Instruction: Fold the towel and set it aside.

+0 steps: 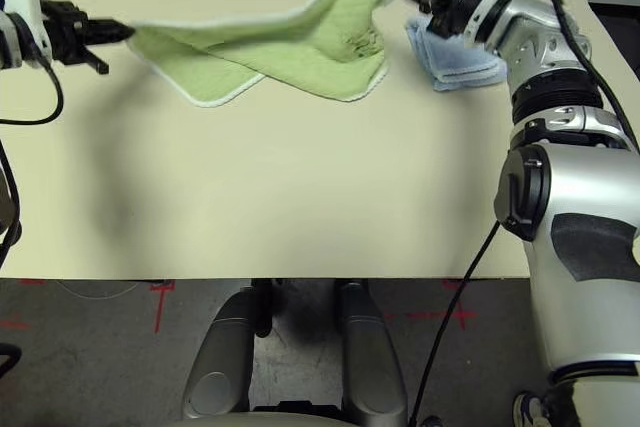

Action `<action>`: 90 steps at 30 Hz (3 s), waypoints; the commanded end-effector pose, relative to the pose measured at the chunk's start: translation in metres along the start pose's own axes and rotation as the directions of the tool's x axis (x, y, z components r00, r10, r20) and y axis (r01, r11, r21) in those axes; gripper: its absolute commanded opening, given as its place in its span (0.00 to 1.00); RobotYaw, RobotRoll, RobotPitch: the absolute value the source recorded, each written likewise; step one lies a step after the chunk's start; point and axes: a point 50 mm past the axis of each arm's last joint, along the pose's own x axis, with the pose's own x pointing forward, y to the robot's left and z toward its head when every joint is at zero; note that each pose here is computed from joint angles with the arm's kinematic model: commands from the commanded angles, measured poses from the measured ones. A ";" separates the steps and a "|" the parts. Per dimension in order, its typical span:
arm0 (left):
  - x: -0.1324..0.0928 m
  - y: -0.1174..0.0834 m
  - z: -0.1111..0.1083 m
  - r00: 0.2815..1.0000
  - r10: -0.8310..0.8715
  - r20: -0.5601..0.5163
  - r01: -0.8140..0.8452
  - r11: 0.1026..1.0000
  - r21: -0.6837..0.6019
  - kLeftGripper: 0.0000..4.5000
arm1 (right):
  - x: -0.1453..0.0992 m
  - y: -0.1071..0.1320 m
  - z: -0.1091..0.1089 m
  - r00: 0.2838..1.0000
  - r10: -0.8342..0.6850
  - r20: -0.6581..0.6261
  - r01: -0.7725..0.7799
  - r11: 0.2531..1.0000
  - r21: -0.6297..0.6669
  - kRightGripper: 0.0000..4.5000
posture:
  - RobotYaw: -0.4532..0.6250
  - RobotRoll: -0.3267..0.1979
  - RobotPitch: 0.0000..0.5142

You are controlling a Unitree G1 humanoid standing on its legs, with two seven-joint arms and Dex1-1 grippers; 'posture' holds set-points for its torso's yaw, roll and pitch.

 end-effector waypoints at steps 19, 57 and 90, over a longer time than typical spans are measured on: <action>-0.001 0.007 0.012 0.983 0.182 -0.008 -0.178 0.969 0.169 0.00 | -0.005 -0.015 0.005 0.962 -0.271 0.025 0.270 0.936 -0.227 0.00 | 0.47 0.62 0.62; -0.052 0.005 -0.019 0.917 -0.004 -0.399 0.129 0.949 0.287 0.00 | -0.058 -0.003 -0.033 0.918 0.126 -0.376 -0.250 0.920 -0.301 0.00 | 0.46 0.62 0.61; -0.053 -0.013 -0.065 0.783 -0.181 -0.595 0.337 0.928 0.161 0.00 | -0.062 0.019 -0.055 0.675 0.204 -0.709 -0.552 0.777 -0.303 0.00 | 0.46 0.62 0.62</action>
